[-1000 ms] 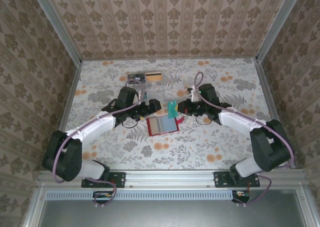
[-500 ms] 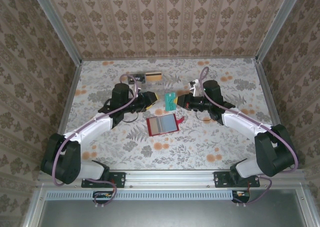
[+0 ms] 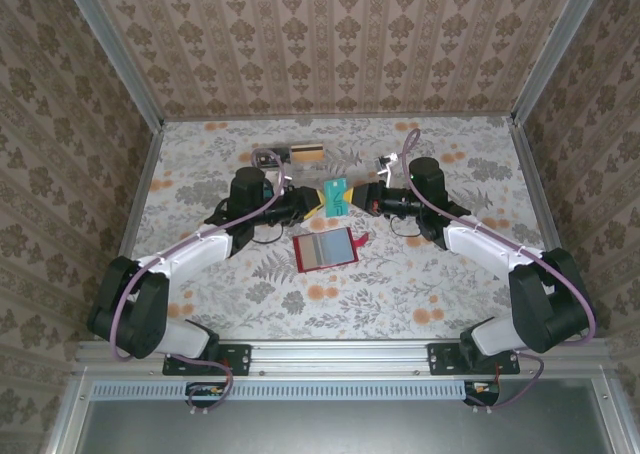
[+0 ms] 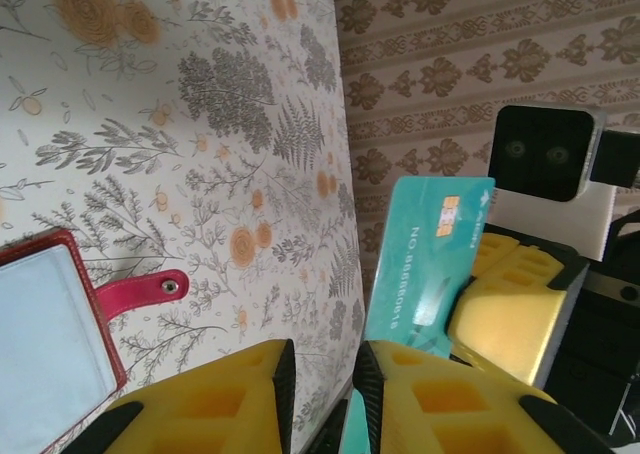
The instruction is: Take the credit cards out of the card holder
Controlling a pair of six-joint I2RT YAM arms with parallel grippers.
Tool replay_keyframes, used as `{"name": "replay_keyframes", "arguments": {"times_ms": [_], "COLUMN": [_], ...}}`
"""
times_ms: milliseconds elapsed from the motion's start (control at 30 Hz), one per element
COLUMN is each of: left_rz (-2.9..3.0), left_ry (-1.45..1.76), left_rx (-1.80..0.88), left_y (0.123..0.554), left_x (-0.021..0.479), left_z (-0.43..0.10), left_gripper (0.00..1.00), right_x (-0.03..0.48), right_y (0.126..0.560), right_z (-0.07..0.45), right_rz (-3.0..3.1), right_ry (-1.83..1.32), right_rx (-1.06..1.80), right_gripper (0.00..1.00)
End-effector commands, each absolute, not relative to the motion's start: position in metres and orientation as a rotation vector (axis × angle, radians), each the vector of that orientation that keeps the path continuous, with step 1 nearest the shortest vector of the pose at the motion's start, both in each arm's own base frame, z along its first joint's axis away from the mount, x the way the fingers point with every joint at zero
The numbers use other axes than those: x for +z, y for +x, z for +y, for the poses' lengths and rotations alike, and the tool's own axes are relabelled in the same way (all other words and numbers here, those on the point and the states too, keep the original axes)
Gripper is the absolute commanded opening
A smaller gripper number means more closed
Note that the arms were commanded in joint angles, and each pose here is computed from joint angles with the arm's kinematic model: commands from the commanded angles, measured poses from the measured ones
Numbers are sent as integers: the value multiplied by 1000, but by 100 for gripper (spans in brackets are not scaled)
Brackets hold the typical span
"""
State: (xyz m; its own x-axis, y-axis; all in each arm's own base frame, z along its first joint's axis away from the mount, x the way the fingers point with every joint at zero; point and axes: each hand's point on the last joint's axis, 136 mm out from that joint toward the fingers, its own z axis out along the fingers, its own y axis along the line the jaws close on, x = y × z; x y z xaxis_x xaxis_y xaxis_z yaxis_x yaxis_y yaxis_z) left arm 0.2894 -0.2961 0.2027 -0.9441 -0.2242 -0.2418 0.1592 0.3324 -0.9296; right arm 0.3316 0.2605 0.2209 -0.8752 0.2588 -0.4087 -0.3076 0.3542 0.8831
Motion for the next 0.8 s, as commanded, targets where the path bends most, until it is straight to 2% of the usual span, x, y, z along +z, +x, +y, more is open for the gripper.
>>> {"name": "replay_keyframes", "arguments": {"times_ms": [0, 267, 467, 500, 567, 700, 767], "left_rz": [2216, 2170, 2153, 2150, 2145, 2164, 2185], "left_ry": [10, 28, 66, 71, 78, 91, 106], "left_rx": [-1715, -1767, -1786, -1787, -1791, -1768, -1738], "left_y": [286, 284, 282, 282, 281, 279, 278], "left_x": [221, 227, 232, 233, 233, 232, 229], "left_z": [-306, -308, -312, -313, -313, -311, -308], "left_gripper": [27, 26, 20, 17, 2, 0, 0], "right_x": [224, 220, 217, 216, 215, 210, 206], "right_y": [329, 329, 329, 328, 328, 327, 326], "right_z": [264, 266, 267, 267, 268, 265, 261], "right_rz": [2119, 2123, 2128, 2132, 2135, 2162, 2187], "right_ry": [-67, -63, -69, -71, -75, -86, -82], "right_rx": [1591, 1606, 1622, 1624, 1627, 1588, 1553], "right_gripper": [0, 0, 0, 0, 1, 28, 51]}}
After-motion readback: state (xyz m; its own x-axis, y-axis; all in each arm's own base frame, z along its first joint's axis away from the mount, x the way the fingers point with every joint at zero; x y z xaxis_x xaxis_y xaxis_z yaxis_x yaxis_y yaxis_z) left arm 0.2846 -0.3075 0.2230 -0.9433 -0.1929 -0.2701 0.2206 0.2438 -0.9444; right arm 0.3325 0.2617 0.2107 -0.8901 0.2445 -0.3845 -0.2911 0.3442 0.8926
